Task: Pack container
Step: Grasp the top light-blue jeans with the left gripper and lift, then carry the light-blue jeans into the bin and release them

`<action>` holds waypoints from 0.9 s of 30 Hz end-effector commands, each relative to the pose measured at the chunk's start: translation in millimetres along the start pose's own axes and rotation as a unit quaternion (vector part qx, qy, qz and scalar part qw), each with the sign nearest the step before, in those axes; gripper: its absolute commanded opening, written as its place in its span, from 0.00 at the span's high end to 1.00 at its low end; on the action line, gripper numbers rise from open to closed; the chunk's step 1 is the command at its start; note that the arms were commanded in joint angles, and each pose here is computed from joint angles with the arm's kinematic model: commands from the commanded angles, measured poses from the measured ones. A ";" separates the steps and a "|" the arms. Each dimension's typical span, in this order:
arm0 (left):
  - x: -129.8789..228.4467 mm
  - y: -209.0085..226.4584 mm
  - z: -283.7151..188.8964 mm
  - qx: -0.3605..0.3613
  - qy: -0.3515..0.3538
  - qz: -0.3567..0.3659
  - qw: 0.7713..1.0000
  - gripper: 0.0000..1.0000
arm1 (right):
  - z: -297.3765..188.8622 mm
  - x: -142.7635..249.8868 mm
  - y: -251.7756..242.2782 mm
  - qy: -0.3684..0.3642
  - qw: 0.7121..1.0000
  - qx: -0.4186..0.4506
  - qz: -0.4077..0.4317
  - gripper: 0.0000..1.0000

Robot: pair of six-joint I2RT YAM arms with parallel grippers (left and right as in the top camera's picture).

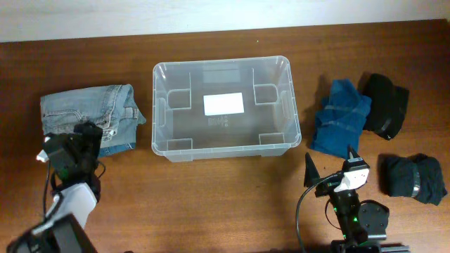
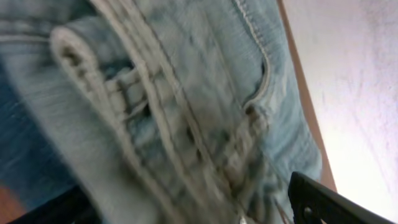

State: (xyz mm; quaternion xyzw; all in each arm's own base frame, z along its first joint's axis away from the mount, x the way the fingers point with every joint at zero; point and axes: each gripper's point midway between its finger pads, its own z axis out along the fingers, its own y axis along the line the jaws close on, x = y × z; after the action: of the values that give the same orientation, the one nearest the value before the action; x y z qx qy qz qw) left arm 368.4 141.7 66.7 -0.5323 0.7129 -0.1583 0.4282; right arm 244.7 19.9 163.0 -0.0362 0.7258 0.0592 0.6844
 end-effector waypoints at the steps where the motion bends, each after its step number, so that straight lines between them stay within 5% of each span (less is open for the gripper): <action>1: 6.5 0.2 17.0 0.017 0.005 -0.012 1.000 0.31 | 0.2 3.0 -0.1 0.002 1.000 0.001 0.003 0.02; 2: 3.9 -9.4 20.3 0.042 0.000 -0.011 0.999 0.60 | 0.2 3.0 -0.1 0.002 1.000 0.001 0.003 0.02; 4: 0.1 -28.4 18.9 0.085 -0.005 -0.004 0.996 0.80 | 0.2 3.0 -0.1 0.002 1.000 0.001 0.003 0.02; 11: -5.4 -119.9 -13.2 0.282 0.019 0.053 0.958 0.99 | 0.2 3.0 -0.1 0.002 1.000 0.001 0.003 0.02; 18: -2.3 -203.0 -70.3 0.391 0.005 0.223 0.893 0.99 | 0.2 3.0 -0.1 0.002 1.000 0.001 0.003 0.02; 23: 0.0 -275.5 -130.9 0.395 -0.080 0.438 0.803 0.99 | 0.2 3.0 -0.1 0.002 1.000 0.001 0.003 0.02; 27: 7.8 -319.1 -182.9 0.408 -0.196 0.565 0.690 0.99 | 0.2 3.0 -0.1 0.002 1.000 0.001 0.003 0.02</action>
State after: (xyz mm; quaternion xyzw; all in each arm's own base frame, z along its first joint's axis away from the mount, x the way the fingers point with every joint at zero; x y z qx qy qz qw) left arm 441.8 -7.5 313.6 0.0256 0.7290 -0.1930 0.6562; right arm 244.7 19.9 163.0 -0.0363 0.7258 0.0590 0.6845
